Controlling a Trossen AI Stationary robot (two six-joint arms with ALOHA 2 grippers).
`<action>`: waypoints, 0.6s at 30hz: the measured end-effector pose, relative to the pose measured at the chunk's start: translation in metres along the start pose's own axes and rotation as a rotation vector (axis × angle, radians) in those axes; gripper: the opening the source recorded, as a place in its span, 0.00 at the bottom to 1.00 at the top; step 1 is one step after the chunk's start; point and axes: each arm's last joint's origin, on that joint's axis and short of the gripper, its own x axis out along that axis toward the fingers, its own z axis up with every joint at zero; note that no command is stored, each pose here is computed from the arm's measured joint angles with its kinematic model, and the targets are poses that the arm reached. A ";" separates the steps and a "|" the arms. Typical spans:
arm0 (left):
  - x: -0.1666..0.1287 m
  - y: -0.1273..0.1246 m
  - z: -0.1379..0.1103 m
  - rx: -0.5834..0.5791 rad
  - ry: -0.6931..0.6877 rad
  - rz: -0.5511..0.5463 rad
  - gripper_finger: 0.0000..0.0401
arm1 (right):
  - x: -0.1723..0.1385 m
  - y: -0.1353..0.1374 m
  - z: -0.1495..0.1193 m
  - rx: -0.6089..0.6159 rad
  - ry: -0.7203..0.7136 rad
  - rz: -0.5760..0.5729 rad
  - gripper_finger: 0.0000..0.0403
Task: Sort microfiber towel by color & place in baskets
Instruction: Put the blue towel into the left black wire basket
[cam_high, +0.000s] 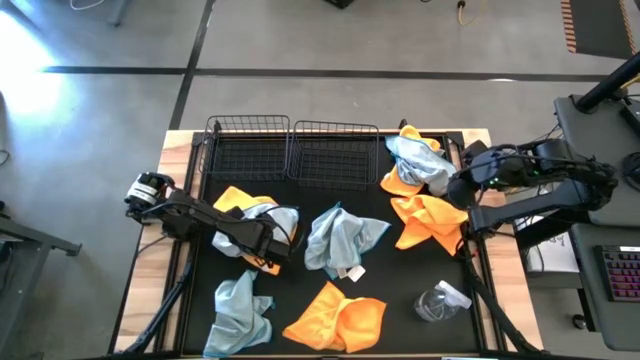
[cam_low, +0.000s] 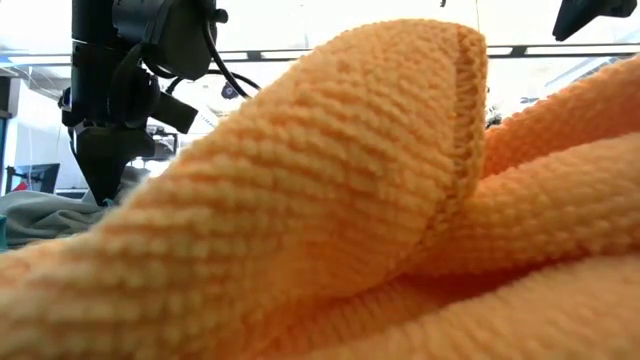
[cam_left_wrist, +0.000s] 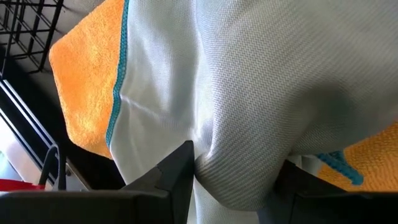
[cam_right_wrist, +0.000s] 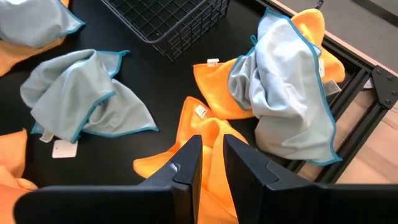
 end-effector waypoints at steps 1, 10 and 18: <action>0.000 0.000 0.000 0.000 0.000 0.000 0.30 | 0.001 0.000 0.000 -0.001 0.003 -0.003 0.15; 0.000 0.000 0.000 -0.009 -0.001 -0.002 0.19 | 0.017 0.002 -0.007 -0.020 0.049 -0.050 0.15; 0.000 -0.001 0.000 -0.022 -0.003 -0.006 0.03 | 0.021 0.003 -0.008 -0.004 0.060 -0.057 0.15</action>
